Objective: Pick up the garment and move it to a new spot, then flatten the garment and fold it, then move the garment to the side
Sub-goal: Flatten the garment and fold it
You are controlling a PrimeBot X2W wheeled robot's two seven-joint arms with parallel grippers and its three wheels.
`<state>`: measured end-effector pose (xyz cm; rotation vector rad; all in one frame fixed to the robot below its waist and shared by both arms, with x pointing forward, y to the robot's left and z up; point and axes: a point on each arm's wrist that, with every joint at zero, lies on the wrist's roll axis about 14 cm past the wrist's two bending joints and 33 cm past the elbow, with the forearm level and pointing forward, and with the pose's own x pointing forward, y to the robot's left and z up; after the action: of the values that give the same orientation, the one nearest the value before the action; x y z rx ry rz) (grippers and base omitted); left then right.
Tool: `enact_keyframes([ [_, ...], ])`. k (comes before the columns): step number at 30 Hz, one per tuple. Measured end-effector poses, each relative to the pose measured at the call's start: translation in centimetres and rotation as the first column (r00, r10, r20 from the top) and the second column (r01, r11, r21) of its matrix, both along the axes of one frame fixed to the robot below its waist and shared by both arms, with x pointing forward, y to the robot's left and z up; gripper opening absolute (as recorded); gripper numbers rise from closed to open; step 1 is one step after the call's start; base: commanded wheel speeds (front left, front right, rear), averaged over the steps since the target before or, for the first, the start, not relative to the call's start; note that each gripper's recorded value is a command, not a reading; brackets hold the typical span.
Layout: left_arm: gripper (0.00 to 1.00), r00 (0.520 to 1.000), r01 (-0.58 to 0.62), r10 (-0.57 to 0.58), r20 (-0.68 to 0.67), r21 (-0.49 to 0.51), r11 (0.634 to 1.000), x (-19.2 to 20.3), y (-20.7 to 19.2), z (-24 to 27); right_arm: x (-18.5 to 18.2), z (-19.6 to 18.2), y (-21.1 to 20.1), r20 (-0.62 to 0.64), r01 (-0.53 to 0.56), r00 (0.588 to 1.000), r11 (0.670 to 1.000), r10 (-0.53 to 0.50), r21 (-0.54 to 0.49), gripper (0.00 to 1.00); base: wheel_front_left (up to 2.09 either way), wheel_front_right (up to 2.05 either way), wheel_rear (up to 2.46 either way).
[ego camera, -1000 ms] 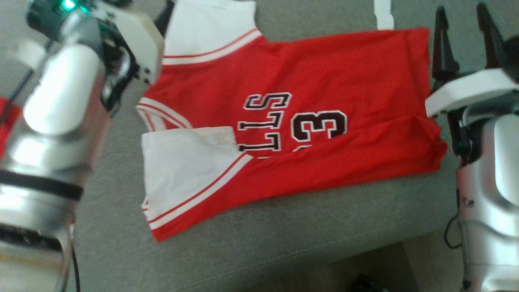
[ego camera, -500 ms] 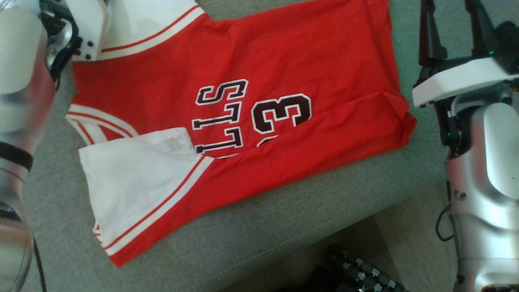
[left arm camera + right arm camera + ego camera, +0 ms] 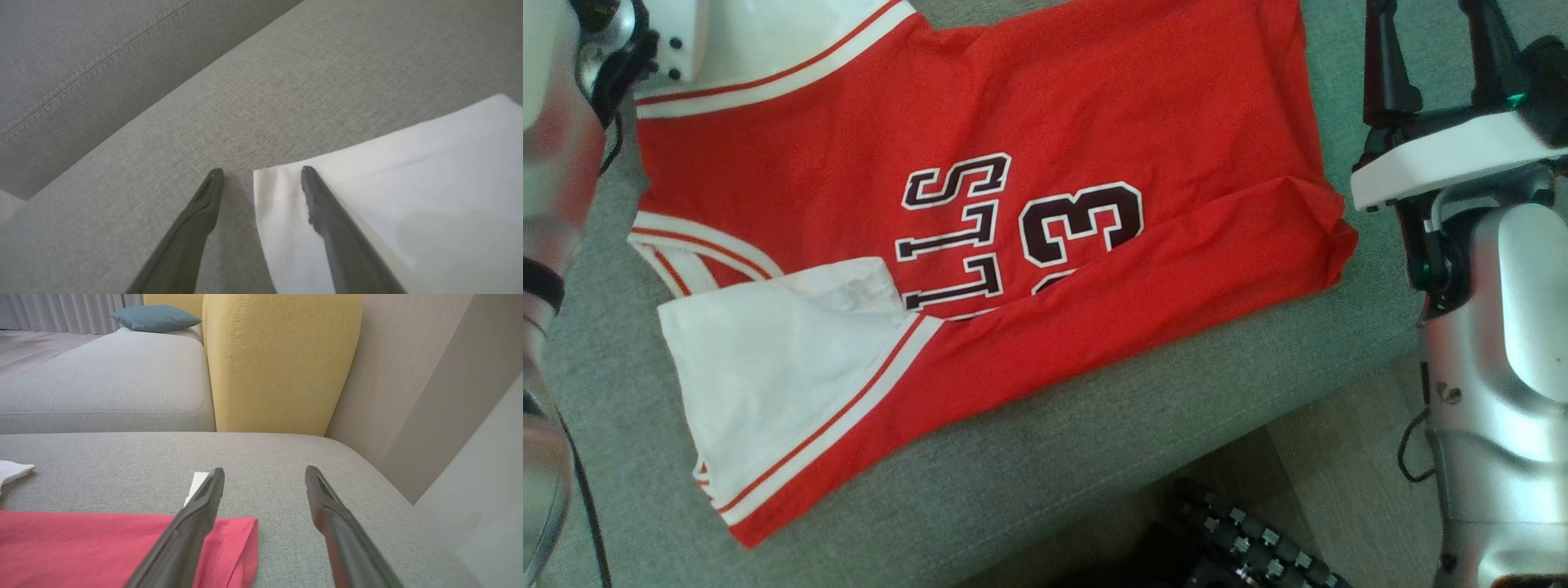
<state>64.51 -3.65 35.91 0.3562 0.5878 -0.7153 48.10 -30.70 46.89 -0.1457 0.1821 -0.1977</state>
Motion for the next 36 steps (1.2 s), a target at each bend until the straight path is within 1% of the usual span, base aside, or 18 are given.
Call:
enact_keyframes([
  [1,0.71,1.0,-0.001,0.001,-0.02,-0.003,1.0,-0.2,-0.1,-0.1,0.0,0.0,0.0,0.0,0.001,1.0,1.0,-0.001,0.0,1.0,0.0,0.0,0.0],
  [2,0.0,0.999,-0.002,0.002,-0.04,-0.012,1.0,-0.4,-0.3,-0.1,0.0,-0.1,0.0,-0.001,0.002,1.0,1.0,-0.002,0.001,1.0,0.0,0.0,0.0],
  [5,0.0,0.995,0.021,-0.023,-0.095,-0.027,0.999,-1.3,-1.1,0.0,0.2,-0.2,0.0,0.0,0.001,1.0,1.0,-0.001,0.004,1.0,0.0,0.0,0.0],
  [11,0.0,0.996,0.047,-0.049,-0.069,-0.038,0.998,-1.6,-0.4,0.5,1.0,-0.5,-0.1,-0.002,0.004,1.0,1.0,-0.004,0.011,1.0,0.0,0.0,0.0],
  [17,0.0,0.999,0.039,-0.035,0.038,-0.105,0.994,-1.1,0.5,2.8,1.8,-0.7,0.5,-0.006,-0.018,1.0,1.0,0.018,0.022,1.0,0.0,0.0,0.0],
  [18,0.0,0.999,0.039,-0.035,0.038,-0.105,0.994,-1.1,0.5,2.8,1.8,-0.7,0.5,-0.006,-0.018,1.0,1.0,0.018,0.022,1.0,0.0,0.0,0.0],
  [23,0.0,0.989,0.055,-0.03,0.143,-0.176,0.983,-1.3,0.5,5.7,2.6,-1.2,0.5,-0.036,-0.037,0.999,0.999,0.039,0.033,1.0,0.0,0.0,0.0],
  [26,0.0,0.978,0.07,-0.031,0.207,-0.181,0.981,-1.5,1.0,7.1,3.8,-1.1,0.8,-0.05,-0.057,0.997,0.997,0.059,0.053,1.0,0.0,0.0,0.0],
  [29,0.0,0.97,0.072,-0.023,0.243,-0.195,0.978,-1.8,1.8,8.4,4.8,-1.7,0.9,-0.096,-0.083,0.992,0.996,0.086,0.041,1.0,0.0,0.0,0.0],
  [31,0.0,0.965,0.079,-0.023,0.262,-0.204,0.976,-2.1,2.0,9.1,5.0,-2.8,0.8,-0.149,-0.088,0.984,0.995,0.093,0.039,1.0,0.0,0.0,0.0],
  [36,0.0,0.96,0.089,-0.032,0.278,-0.196,0.977,-2.8,2.8,9.6,5.0,-6.1,0.4,-0.303,-0.095,0.948,0.995,0.099,0.029,1.0,0.0,0.0,0.0],
])
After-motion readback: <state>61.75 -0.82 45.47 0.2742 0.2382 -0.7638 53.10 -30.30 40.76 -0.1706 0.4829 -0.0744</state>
